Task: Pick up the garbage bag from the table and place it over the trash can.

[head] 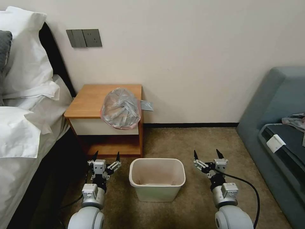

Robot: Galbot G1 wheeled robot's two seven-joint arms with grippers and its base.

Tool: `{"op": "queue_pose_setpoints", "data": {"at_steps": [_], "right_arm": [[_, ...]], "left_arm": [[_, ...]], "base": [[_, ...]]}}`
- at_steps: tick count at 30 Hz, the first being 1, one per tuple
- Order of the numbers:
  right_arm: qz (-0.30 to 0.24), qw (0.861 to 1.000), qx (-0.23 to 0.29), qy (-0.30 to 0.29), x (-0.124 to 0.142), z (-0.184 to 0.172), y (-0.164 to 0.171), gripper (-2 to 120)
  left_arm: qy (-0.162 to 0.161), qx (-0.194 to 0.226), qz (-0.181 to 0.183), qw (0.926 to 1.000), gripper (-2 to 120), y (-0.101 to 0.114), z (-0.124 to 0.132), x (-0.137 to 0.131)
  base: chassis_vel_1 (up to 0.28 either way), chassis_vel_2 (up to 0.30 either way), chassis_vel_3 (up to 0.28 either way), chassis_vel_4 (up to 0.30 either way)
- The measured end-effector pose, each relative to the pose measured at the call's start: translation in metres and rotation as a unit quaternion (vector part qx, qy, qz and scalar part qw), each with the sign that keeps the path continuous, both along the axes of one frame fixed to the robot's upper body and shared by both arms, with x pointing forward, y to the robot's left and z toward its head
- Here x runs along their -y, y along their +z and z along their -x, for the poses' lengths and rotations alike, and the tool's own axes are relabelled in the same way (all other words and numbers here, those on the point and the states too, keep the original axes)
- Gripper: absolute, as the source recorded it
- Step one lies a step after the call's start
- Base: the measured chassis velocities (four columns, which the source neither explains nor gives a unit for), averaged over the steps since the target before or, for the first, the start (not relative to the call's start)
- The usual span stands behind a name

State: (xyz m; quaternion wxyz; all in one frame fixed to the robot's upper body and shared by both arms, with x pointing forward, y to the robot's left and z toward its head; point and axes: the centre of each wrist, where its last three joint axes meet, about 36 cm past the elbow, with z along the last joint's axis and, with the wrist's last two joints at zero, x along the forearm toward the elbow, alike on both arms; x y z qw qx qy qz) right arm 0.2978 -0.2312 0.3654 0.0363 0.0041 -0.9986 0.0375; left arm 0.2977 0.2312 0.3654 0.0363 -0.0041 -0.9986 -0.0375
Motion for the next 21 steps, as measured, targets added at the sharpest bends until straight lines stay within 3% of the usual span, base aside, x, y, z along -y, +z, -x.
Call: {"op": "queue_pose_setpoints", "data": {"at_steps": [21], "right_arm": [[0.000,1.000,0.000,0.000,0.0000,0.0000,0.0000,100]], "left_arm": [[0.000,0.000,0.000,1.0000,100,0.0000,0.0000,0.0000]], "base": [[0.000,0.000,0.000,0.000]]}}
